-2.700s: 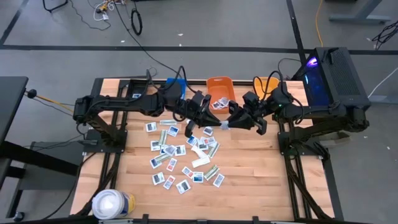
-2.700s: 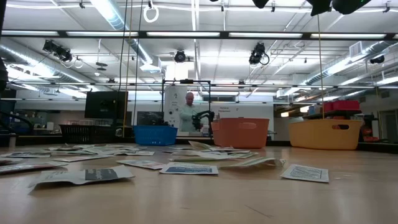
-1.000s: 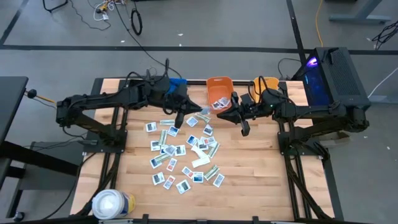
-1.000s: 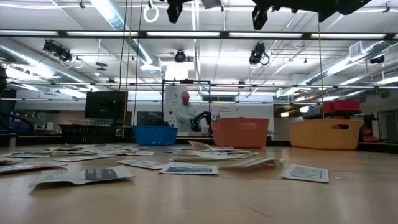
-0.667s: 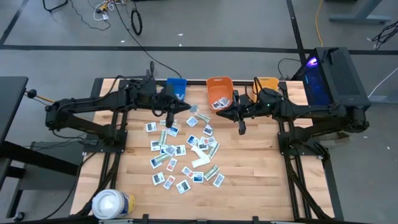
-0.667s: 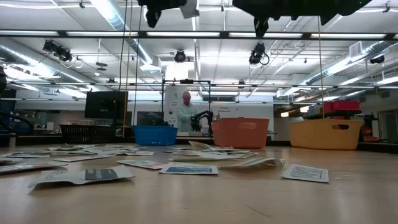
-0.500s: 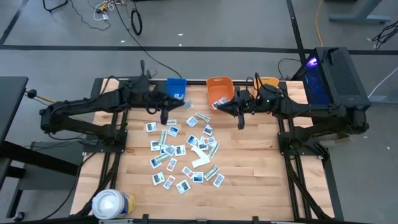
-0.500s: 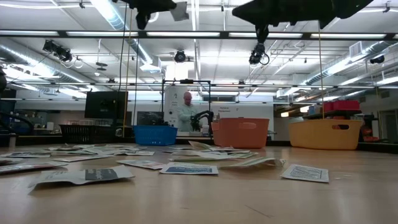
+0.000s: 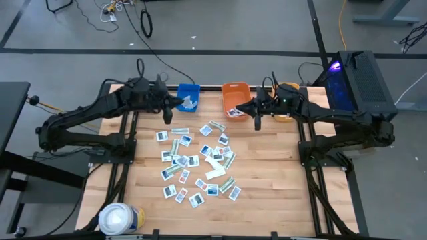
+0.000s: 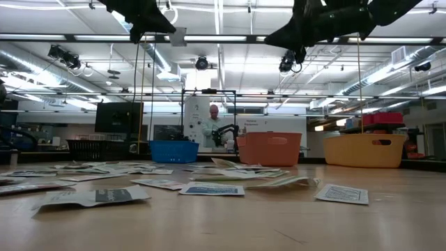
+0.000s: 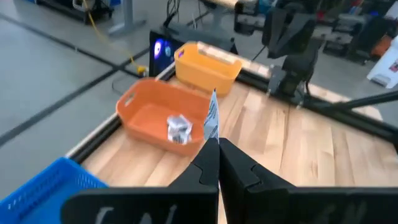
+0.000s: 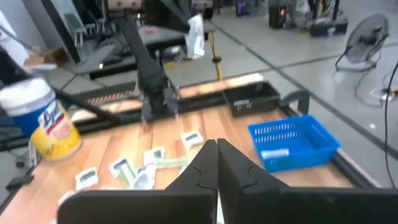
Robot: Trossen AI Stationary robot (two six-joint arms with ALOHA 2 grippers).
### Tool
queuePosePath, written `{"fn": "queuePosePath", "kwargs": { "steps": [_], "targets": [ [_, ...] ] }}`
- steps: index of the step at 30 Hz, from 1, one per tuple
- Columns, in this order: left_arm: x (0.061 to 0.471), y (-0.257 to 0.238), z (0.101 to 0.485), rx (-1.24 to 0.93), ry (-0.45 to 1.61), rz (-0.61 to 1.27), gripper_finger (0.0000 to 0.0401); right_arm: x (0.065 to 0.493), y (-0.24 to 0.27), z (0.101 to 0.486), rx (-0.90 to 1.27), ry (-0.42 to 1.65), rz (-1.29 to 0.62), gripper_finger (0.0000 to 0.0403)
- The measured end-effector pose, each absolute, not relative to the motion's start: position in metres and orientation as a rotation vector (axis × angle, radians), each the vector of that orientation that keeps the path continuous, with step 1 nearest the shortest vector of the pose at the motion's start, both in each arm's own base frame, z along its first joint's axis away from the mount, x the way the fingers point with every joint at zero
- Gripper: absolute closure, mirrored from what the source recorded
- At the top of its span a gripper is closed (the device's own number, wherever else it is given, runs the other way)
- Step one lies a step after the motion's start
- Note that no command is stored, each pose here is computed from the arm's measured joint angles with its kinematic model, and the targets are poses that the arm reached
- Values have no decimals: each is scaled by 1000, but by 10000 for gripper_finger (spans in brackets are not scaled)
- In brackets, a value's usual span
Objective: Pick & Place First Aid Supplies
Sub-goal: Put the alcohol pad into the black bin
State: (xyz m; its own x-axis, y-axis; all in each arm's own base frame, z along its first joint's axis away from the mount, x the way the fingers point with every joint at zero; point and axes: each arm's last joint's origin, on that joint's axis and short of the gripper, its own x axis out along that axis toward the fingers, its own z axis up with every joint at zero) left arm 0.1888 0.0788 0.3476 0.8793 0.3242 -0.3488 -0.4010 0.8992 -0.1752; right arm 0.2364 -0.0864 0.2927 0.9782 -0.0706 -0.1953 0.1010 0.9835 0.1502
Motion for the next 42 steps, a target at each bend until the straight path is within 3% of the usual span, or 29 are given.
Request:
{"fn": "queuePosePath", "kwargs": {
  "steps": [7, 27, 36, 42],
  "targets": [
    [178, 82, 340, -241, 417, 474, 401, 236, -75, 280, 157, 326, -28, 403],
    [119, 114, 327, -356, 608, 934, 401, 237, -74, 280, 179, 328, -44, 403],
    [100, 93, 338, -334, 480, 1048, 401, 237, -74, 280, 203, 328, -48, 403],
    [84, 81, 311, -332, 465, 1100, 401, 237, -74, 280, 202, 325, -65, 403]
  ]
}}
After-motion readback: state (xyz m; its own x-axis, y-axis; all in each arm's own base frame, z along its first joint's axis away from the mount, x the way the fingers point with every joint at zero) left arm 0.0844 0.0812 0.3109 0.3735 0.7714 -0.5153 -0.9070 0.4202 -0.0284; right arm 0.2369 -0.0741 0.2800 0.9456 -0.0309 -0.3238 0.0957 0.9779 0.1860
